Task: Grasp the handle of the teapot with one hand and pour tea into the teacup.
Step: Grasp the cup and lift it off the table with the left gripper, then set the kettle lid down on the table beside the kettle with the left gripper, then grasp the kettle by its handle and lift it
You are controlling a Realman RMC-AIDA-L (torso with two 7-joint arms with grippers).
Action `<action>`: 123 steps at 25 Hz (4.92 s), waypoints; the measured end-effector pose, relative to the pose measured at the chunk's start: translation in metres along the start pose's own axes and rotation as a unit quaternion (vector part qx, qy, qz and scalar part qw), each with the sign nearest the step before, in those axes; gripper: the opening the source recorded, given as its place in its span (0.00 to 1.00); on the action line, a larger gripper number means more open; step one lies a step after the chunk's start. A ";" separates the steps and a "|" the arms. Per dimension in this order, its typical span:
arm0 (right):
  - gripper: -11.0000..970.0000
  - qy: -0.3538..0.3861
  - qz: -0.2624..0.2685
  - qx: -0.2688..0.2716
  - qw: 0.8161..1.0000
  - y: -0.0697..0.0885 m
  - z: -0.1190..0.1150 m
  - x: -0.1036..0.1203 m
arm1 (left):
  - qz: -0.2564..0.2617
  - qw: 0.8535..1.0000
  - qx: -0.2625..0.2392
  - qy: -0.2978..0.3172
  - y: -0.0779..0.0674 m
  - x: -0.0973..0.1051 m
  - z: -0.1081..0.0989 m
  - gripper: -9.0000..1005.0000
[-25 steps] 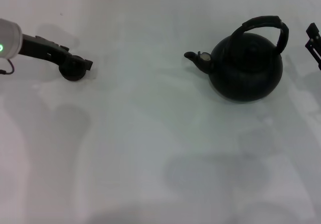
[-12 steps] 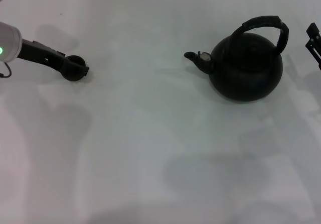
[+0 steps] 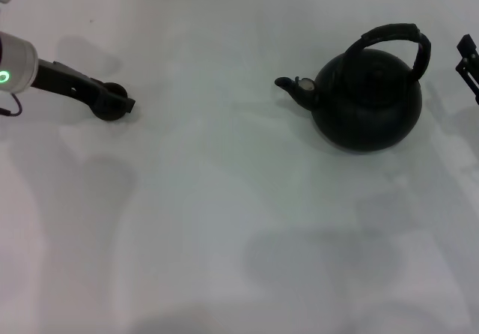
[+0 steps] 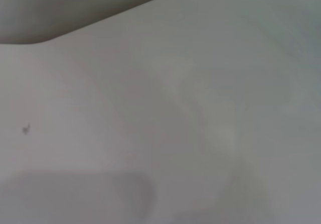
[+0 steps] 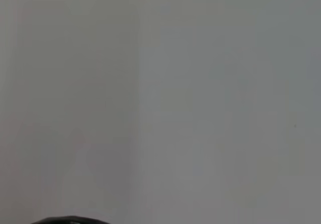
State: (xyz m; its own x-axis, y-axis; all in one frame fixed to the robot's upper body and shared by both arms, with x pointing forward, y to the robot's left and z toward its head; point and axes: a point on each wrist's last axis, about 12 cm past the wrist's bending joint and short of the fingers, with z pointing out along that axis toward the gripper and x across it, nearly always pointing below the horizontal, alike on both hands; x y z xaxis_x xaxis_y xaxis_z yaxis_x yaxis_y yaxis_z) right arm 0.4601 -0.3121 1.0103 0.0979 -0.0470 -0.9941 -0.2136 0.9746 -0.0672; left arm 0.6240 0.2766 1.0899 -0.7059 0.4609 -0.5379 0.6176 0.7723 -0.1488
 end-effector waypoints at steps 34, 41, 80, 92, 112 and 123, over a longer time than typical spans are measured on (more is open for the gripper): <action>0.89 0.001 -0.002 0.000 1.000 -0.001 0.000 0.000 | 0.189 0.974 0.121 0.007 -0.082 -0.087 0.034 0.69; 0.89 0.001 -0.002 -0.001 1.000 -0.001 0.000 0.000 | 0.234 0.962 0.136 0.031 -0.102 -0.086 0.049 0.69; 0.89 0.002 -0.002 -0.001 1.000 -0.001 -0.001 0.000 | 0.264 0.955 0.121 0.063 -0.113 -0.080 0.064 0.72; 0.89 0.004 -0.003 0.001 1.000 -0.002 -0.002 0.001 | 0.260 0.956 0.119 0.059 -0.114 -0.084 0.063 0.79; 0.89 0.003 -0.006 0.003 1.000 -0.004 -0.005 0.001 | 0.239 0.952 0.172 -0.089 -0.113 -0.088 0.055 0.84; 0.89 0.002 -0.005 0.003 1.000 -0.004 -0.005 0.001 | 0.217 0.929 0.192 -0.231 -0.092 -0.073 0.032 0.84</action>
State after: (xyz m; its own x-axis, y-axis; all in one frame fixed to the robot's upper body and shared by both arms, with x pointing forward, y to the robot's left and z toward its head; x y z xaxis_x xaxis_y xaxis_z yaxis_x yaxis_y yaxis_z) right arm 0.4559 -0.3176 1.0096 0.0966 -0.0570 -0.9937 -0.2065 0.9755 -0.0760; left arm 0.6298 0.1573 1.1167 -0.1926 0.3862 -0.9021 0.9497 0.3047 -0.0723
